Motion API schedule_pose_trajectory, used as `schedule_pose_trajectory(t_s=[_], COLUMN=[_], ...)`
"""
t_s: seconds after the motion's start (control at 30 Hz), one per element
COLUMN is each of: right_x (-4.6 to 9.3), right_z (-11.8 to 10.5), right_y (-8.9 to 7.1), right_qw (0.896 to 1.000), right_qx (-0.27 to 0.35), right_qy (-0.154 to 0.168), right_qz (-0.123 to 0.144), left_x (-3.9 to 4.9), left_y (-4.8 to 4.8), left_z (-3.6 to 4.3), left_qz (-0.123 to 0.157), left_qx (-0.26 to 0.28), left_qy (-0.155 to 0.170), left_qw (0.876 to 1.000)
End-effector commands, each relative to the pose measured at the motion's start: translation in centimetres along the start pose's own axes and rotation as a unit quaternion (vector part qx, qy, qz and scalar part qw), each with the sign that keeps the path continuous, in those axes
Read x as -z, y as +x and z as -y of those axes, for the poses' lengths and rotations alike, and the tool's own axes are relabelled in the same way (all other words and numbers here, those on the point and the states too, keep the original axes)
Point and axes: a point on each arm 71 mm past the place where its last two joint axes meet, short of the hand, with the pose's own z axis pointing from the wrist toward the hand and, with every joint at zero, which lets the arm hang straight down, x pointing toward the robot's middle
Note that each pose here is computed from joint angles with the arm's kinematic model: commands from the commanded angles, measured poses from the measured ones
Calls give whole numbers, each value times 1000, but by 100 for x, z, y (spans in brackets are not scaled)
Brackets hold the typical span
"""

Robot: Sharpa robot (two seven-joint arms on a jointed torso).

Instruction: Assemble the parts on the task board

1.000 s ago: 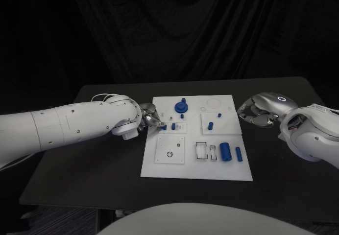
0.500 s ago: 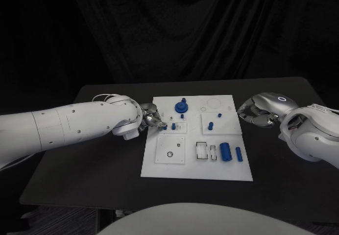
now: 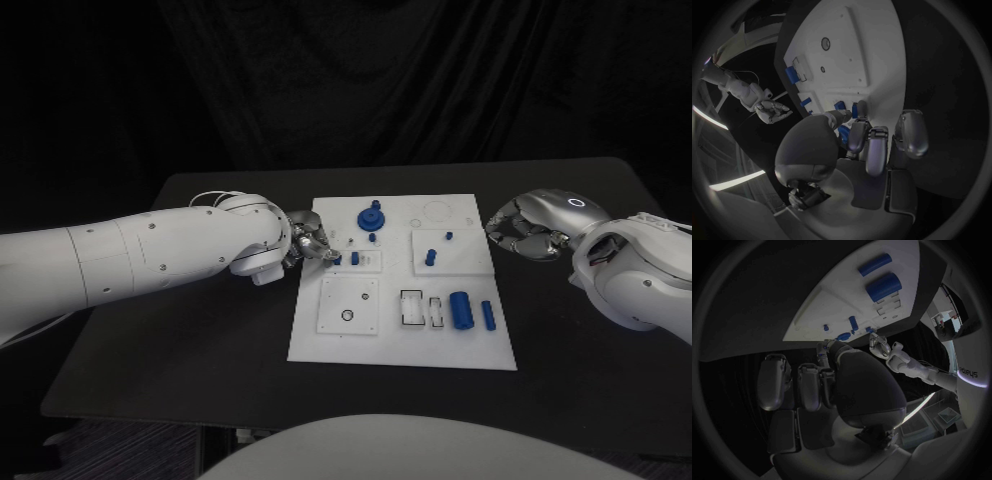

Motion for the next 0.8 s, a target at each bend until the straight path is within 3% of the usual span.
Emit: schedule_pose_trajectory(t_s=[0.03,0.8], right_x=[0,3], right_z=[6,12], right_y=[-7,-5], right_qw=[1000,1000], right_qx=[2,2], right_qy=[6,7], right_qz=[0,-1], left_x=[-8,-4], left_y=[39,41], left_z=[23,-9], left_qz=[-12,-15], left_qx=[0,0], left_qy=[6,2], left_qw=[1000,1000])
